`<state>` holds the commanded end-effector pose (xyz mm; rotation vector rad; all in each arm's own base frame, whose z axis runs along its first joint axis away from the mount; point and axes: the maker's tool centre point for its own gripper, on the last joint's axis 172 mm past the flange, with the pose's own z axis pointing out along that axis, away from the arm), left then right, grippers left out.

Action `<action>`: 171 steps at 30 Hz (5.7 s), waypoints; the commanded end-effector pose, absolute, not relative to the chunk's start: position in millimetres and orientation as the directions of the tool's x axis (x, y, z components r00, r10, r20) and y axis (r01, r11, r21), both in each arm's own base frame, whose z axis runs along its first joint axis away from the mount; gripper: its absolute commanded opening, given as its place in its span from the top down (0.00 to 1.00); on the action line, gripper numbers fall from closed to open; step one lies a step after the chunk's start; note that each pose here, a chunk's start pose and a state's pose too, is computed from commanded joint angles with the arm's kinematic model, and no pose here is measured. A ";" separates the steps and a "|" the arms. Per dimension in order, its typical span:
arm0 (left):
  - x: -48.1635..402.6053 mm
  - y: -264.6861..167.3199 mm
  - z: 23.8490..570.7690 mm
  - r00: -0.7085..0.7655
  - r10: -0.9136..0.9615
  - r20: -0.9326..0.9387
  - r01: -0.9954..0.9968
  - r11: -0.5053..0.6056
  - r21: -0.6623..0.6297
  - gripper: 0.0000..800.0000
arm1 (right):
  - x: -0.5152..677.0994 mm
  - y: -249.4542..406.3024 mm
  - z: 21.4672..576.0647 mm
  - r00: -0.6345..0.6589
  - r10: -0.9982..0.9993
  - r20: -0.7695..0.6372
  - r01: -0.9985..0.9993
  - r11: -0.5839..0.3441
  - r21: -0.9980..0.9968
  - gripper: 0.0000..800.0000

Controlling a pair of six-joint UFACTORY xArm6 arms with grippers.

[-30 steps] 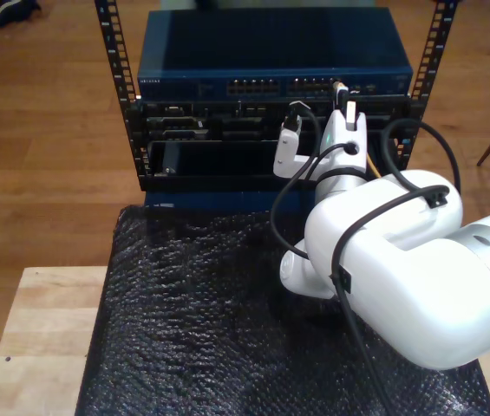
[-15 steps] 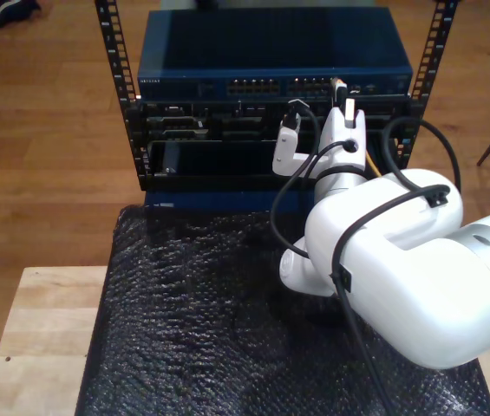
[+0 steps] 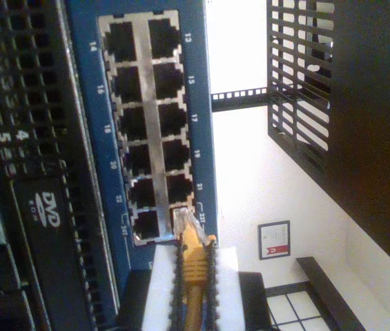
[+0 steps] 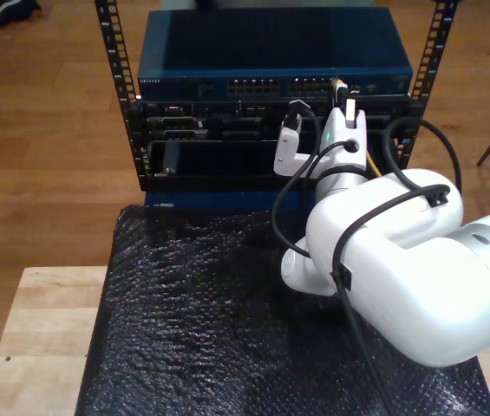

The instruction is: Grab the cable and plug it in

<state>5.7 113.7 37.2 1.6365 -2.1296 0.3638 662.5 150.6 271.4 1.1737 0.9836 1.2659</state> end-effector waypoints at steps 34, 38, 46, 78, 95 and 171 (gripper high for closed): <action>5.7 113.3 37.1 -0.212 -0.849 0.485 -0.962 0.270 0.051 0.00 | 672.6 162.4 267.9 0.056 0.996 0.073 -0.165 -0.063 0.984 1.00; 5.7 113.7 37.2 -0.213 -0.849 0.483 -0.962 0.270 0.051 0.00 | 674.6 162.2 268.1 0.056 0.996 0.076 -0.168 -0.065 0.984 1.00; 5.7 113.7 37.2 -0.213 -0.849 0.483 -0.962 0.270 0.051 0.00 | 675.7 161.6 267.6 0.058 0.995 0.076 -0.169 -0.066 0.983 1.00; 5.7 113.3 37.1 -0.212 -0.849 0.485 -0.962 0.270 0.051 0.00 | 655.3 161.0 288.8 0.023 0.997 0.069 -0.104 -0.066 0.992 0.63; 5.7 113.3 37.1 -0.212 -0.849 0.485 -0.962 0.270 0.051 0.00 | 630.5 162.1 307.4 -0.042 0.995 0.088 0.097 -0.084 0.992 0.49; 5.7 113.3 37.1 -0.212 -0.849 0.485 -0.962 0.270 0.051 0.00 | 66.8 -218.7 153.6 -0.165 0.964 0.208 0.985 0.170 -0.007 0.01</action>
